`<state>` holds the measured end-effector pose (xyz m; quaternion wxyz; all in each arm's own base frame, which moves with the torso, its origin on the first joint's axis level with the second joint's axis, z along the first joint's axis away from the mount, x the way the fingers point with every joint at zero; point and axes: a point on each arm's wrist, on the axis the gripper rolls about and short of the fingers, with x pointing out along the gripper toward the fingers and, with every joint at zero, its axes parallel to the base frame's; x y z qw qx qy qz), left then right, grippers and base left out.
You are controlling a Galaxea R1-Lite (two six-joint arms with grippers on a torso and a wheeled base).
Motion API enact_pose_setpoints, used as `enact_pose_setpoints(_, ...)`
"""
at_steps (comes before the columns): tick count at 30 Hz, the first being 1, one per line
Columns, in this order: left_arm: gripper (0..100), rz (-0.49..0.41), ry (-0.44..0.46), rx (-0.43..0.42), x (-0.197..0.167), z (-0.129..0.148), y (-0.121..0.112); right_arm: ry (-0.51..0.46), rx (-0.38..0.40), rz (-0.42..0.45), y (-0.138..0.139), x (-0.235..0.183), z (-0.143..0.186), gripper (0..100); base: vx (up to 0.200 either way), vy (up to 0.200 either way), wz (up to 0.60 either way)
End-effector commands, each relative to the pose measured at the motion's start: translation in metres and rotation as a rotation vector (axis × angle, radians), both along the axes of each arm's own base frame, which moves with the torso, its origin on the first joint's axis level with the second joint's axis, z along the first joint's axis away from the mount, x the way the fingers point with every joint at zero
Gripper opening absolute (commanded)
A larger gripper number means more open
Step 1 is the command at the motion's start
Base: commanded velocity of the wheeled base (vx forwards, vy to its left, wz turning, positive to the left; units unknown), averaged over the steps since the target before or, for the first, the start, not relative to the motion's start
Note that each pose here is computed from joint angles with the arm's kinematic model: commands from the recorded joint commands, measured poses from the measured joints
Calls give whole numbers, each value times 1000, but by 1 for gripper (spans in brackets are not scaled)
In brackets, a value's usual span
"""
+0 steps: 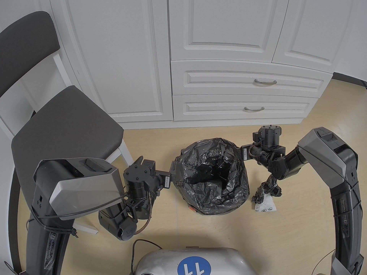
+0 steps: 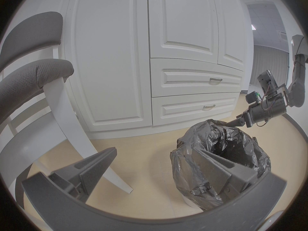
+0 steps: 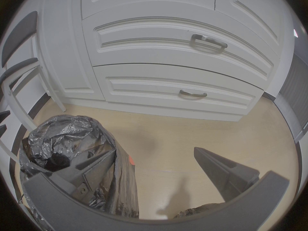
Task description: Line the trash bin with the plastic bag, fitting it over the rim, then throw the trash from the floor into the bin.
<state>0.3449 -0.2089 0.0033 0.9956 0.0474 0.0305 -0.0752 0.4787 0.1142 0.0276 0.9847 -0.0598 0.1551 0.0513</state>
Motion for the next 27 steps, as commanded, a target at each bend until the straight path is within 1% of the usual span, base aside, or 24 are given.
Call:
enact_pose_setpoints(1,100,0,1,0,0,0,0,9,-2,-9,-3,5,-10,100,0,0,0)
enact_pose_setpoints(5,100,1,1,0,0,-1,0,24,-6,-9,-3,5,-17,100,0,0,0)
enact_pose_setpoints(9,100,1,2,1,1,-2,0,69,-17,-9,-3,5,-23,100,0,0,0)
enact_pose_setpoints(13,100,0,5,3,0,-3,0,84,-21,-10,-3,8,-32,100,0,0,0)
enact_pose_setpoints(17,100,0,3,2,0,-2,0,84,-19,-15,-5,11,-35,100,0,0,0)
enact_pose_setpoints(25,100,-4,14,5,-1,-5,0,56,-8,-21,-6,14,-30,100,0,0,0)
enact_pose_setpoints(27,100,-15,31,11,-2,-14,-3,24,3,-29,-6,14,-17,100,0,0,0)
